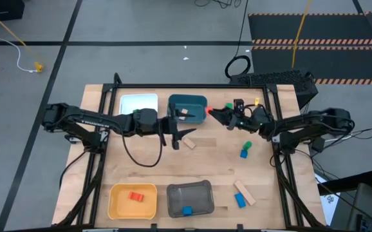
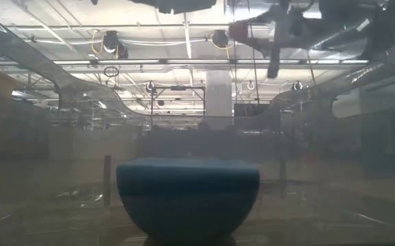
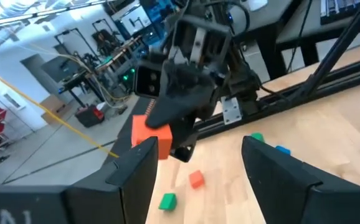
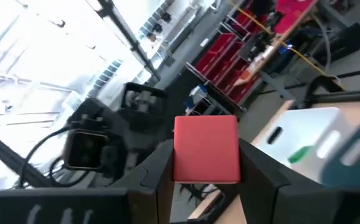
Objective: Sort & place blocks by color
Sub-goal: Put the top orange block into the yellow bin
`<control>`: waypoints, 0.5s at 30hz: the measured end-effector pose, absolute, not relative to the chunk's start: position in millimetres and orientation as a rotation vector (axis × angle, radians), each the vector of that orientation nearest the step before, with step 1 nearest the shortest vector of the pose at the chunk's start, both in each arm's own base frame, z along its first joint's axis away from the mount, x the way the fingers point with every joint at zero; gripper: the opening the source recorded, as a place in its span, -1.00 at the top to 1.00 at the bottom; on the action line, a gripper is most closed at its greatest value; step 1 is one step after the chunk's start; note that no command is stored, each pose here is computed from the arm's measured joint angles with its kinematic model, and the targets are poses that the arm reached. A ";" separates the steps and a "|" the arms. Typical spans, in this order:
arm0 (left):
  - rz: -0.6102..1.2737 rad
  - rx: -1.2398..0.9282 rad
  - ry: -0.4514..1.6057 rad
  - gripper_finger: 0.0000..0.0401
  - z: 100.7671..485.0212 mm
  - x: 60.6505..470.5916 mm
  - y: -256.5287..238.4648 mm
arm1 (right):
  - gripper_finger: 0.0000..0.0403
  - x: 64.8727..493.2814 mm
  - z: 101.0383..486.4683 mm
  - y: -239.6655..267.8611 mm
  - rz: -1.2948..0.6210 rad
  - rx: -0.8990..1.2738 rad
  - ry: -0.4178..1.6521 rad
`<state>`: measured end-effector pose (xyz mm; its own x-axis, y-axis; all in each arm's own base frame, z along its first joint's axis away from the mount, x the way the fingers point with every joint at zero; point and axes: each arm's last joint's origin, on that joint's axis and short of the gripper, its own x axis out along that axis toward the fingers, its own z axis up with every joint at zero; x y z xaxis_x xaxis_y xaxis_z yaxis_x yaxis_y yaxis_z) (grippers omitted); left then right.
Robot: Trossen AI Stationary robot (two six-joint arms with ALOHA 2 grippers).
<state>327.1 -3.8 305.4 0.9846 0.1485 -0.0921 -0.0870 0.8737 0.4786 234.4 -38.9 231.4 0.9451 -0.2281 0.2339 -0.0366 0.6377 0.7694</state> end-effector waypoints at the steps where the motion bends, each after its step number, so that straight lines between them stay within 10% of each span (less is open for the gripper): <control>1: 0.128 0.501 0.130 -0.18 305.4 327.1 -3.7 | 0.42 238.2 234.7 -37.6 -0.101 0.870 -0.328; 15: 0.238 0.658 0.155 -0.19 307.5 326.7 -0.3 | 0.42 270.6 244.2 -32.9 -0.073 0.865 -0.374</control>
<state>326.7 -0.3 307.5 0.9614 0.2668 -0.0675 -0.1689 0.7656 0.6208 270.6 -32.9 244.2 0.9325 -0.2124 0.2920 -0.0880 0.6507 0.7543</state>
